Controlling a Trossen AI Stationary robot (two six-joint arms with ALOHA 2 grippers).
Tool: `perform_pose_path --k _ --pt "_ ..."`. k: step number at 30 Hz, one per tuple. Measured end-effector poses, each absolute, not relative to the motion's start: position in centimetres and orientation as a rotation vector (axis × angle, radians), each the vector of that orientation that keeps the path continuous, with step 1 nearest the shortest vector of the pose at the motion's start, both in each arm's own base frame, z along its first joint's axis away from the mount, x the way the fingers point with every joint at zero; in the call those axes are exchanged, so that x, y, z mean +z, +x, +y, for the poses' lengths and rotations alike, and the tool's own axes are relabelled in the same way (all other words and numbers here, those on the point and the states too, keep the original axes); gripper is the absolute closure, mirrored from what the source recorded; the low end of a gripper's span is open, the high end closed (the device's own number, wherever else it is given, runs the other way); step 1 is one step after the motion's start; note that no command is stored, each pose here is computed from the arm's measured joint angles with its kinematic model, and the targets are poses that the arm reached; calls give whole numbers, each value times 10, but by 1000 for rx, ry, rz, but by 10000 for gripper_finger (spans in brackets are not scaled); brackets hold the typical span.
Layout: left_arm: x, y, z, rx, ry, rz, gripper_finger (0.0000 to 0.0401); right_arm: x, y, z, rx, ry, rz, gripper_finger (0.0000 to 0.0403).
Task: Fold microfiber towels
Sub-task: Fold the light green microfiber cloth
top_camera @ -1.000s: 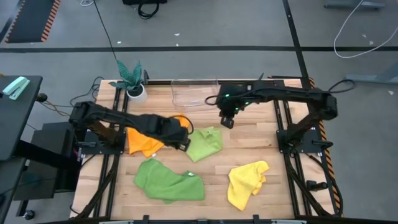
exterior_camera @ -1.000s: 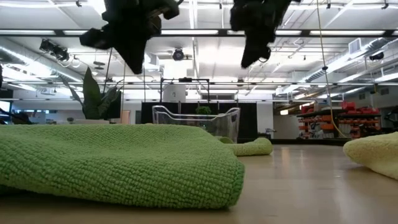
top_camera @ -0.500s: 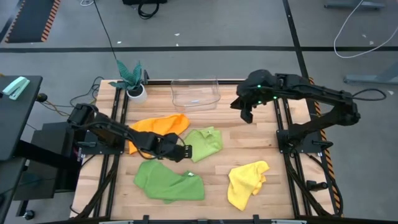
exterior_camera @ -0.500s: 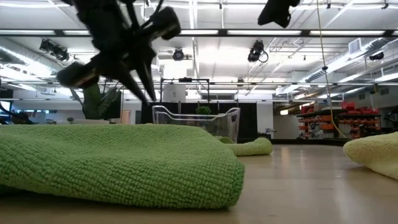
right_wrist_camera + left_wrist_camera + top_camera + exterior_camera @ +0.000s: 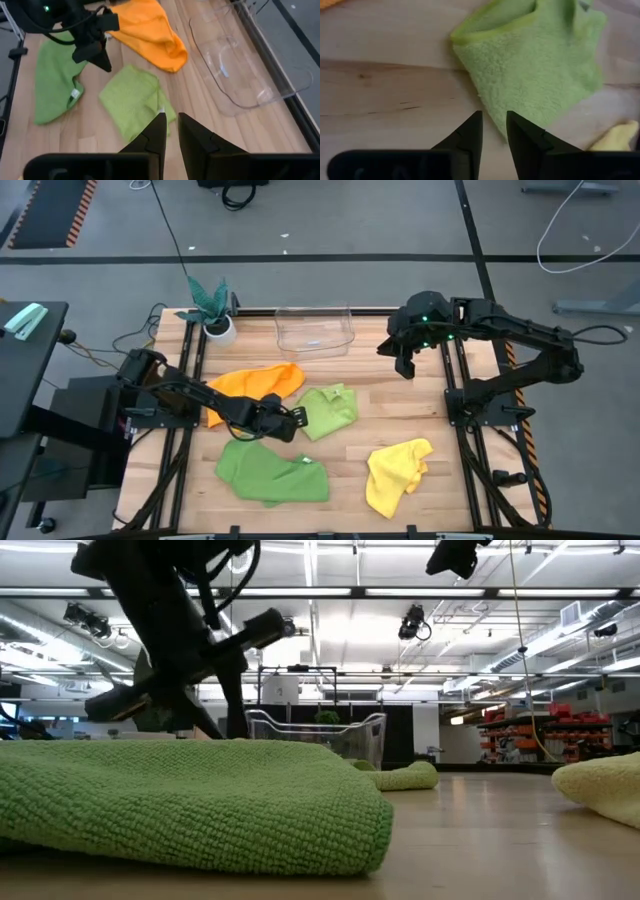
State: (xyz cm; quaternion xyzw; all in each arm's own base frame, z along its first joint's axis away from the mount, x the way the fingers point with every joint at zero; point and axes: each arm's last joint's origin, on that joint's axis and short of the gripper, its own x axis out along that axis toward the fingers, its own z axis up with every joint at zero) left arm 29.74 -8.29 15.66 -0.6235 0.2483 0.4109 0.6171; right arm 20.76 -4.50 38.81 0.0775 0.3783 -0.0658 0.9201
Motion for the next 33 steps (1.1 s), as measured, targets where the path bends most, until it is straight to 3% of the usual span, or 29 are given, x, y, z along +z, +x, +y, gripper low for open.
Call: perform_pose_path --k 8,24,33 --pt "131 307 -89 957 -1500 637 286 388 207 -45 -135 160 779 348" --pt "131 323 -90 826 -1566 550 227 388 208 -45 -134 177 775 348" --pt "135 329 -92 758 -1575 491 223 388 208 -45 -131 168 775 347"
